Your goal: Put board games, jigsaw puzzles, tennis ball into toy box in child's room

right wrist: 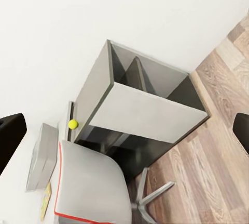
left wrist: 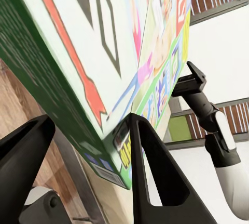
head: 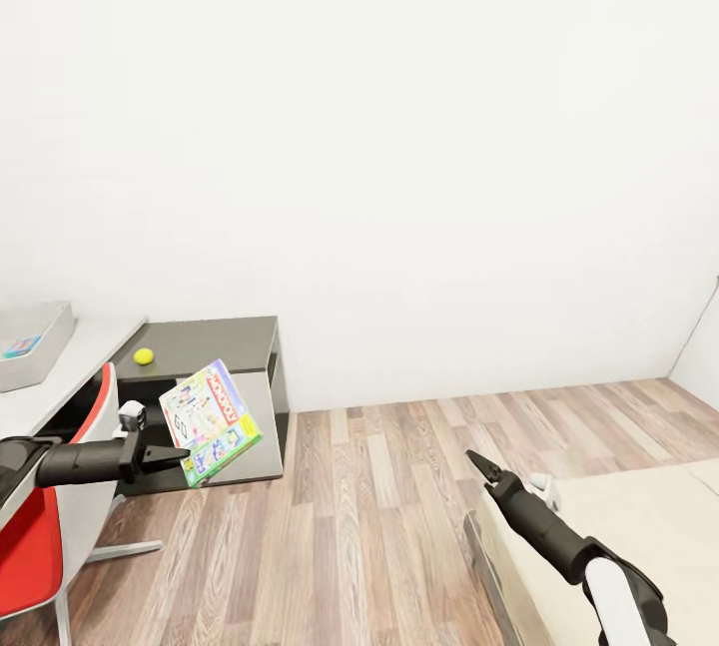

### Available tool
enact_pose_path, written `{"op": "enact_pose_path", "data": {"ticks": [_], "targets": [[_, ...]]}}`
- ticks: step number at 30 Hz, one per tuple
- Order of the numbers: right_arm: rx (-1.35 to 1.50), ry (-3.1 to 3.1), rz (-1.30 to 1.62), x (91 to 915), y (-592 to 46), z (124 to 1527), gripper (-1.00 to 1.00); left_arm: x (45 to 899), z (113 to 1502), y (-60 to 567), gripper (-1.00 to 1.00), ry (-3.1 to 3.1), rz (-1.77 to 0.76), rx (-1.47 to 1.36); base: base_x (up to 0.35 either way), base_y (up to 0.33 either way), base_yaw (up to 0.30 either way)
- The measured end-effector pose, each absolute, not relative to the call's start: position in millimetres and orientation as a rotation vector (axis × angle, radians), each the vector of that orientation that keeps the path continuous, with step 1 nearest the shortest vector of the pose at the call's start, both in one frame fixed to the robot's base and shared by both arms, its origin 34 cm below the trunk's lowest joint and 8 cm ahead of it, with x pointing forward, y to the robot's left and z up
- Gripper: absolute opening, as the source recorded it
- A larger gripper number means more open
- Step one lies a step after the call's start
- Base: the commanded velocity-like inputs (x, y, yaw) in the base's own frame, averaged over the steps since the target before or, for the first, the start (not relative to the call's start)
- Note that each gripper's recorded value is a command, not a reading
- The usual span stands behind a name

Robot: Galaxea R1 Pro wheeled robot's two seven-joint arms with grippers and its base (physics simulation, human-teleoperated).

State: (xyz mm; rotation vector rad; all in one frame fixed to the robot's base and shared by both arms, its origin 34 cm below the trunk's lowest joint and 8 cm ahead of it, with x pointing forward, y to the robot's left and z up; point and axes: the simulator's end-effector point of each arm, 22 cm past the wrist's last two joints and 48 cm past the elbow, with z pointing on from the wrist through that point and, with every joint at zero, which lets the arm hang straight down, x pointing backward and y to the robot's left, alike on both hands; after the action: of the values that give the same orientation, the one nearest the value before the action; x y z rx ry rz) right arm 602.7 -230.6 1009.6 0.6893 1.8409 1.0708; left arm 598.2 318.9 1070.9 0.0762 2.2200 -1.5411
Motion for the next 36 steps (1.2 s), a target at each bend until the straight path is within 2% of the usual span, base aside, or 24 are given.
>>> {"op": "enact_pose_path", "data": {"ticks": [6, 12, 25, 36], "targets": [[0.653, 1.839, 1.069, 605.4, -220.1, 1012.4, 1.0, 597.9, 1071.0, 318.4, -1.0, 2.22, -1.542, 0.078, 0.031, 0.001, 0.0], [0.647, 1.839, 1.071, 605.4, -217.6, 1013.6, 1.0, 597.7, 1070.9, 317.3, -1.0, 2.22, -1.544, 0.079, 0.23, 0.092, 0.021], [0.644, 1.841, 1.074, 605.4, -215.6, 1013.7, 1.0, 597.6, 1070.5, 315.9, -1.0, 2.219, -1.546, 0.082, 0.283, 0.084, 0.26], [0.643, 1.841, 1.077, 605.2, -215.3, 1014.0, 1.0, 597.6, 1070.0, 314.8, -1.0, 2.219, -1.547, 0.084, 0.285, 0.001, 0.034]]}}
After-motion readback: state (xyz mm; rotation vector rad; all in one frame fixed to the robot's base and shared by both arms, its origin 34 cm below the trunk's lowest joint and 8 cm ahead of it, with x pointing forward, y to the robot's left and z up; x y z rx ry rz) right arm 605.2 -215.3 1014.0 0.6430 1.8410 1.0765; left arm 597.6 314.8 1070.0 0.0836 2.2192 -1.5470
